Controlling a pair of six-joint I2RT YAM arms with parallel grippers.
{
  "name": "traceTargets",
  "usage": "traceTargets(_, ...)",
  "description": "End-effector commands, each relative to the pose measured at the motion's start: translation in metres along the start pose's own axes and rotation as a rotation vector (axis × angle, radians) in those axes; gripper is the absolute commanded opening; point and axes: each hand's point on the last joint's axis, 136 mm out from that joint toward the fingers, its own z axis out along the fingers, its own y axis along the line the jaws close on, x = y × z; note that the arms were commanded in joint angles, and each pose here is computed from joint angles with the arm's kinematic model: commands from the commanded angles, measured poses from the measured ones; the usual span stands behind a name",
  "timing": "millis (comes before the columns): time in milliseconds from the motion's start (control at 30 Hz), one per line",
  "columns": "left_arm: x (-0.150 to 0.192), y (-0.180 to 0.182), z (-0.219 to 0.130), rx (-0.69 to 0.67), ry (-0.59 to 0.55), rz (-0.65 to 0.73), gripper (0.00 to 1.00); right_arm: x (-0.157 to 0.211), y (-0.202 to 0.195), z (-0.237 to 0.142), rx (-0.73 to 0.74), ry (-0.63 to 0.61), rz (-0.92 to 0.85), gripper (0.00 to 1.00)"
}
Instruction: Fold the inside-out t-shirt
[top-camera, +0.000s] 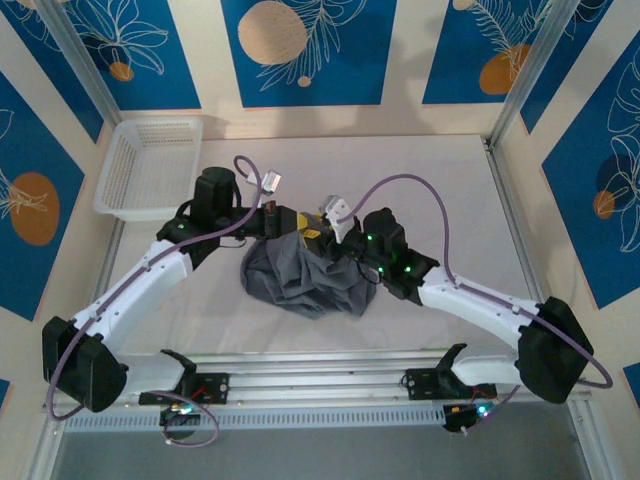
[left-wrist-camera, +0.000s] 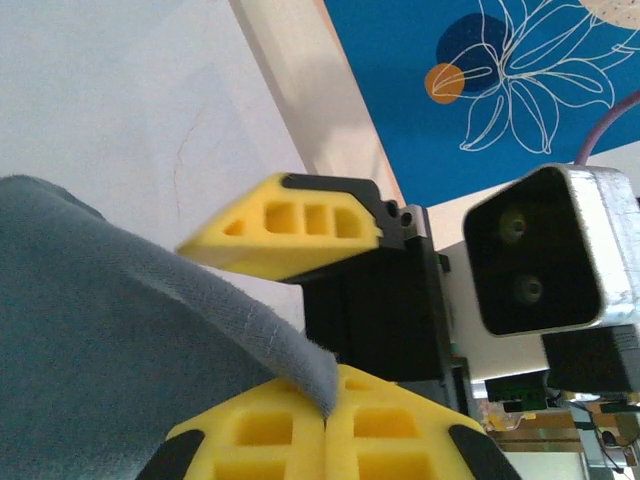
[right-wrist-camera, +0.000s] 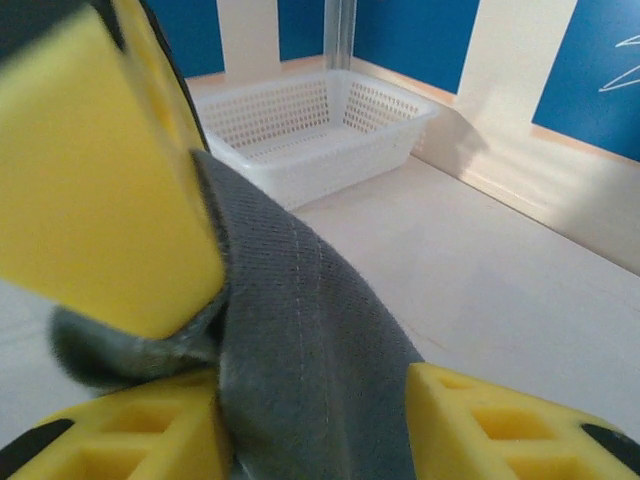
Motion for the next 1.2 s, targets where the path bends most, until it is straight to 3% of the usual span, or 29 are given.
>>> traceTargets(0,-0.001,-0.019,-0.003,0.037,0.013,0.052,0.0,0.001,-0.001,0.009,0.031,0.037,-0.101,0.51)
traceTargets(100,-0.001,-0.018,-0.002,0.027,0.016,0.053,0.0,0.006,0.001,0.018,0.071,0.083,-0.174,0.55)
traceTargets(167,-0.001,-0.014,-0.002,0.016,0.015,0.049,0.0,0.005,-0.005,0.019,0.122,0.101,-0.188,0.5)
traceTargets(200,-0.001,-0.012,-0.001,0.005,0.013,0.047,0.0,0.002,-0.008,0.017,0.132,0.101,-0.179,0.43)
traceTargets(300,0.001,0.0,-0.005,-0.068,0.008,0.058,0.0,-0.004,-0.012,0.002,0.104,0.075,-0.067,0.09)
traceTargets(333,0.002,0.009,-0.008,-0.12,0.009,0.066,0.0,-0.003,-0.013,-0.007,0.063,0.069,0.004,0.0)
traceTargets(433,0.002,0.04,-0.026,-0.321,-0.004,0.11,0.0,-0.007,0.012,-0.035,-0.242,0.054,0.256,0.0)
traceTargets(533,0.001,0.068,-0.035,-0.45,0.003,0.173,0.0,-0.028,0.044,-0.064,-0.532,0.011,0.401,0.0)
traceTargets(667,0.004,0.103,-0.021,-0.511,0.051,0.213,0.0,-0.058,0.06,-0.08,-0.721,-0.03,0.511,0.0)
traceTargets(700,0.006,0.11,-0.017,-0.513,0.06,0.213,0.04,-0.063,0.061,-0.081,-0.736,-0.033,0.528,0.0)
traceTargets(800,0.011,0.119,-0.009,-0.493,0.073,0.215,0.32,-0.063,0.05,-0.069,-0.674,-0.007,0.597,0.0)
traceTargets(867,0.015,0.109,-0.008,-0.443,0.068,0.229,0.44,-0.051,0.036,-0.056,-0.568,0.042,0.651,0.0)
traceTargets(1033,0.024,0.079,-0.023,-0.356,0.006,0.245,0.49,-0.025,0.0,-0.041,-0.389,0.09,0.78,0.0)
traceTargets(1167,0.023,0.048,-0.032,-0.222,-0.126,0.147,0.46,-0.009,-0.023,-0.035,-0.25,0.115,0.851,0.0)
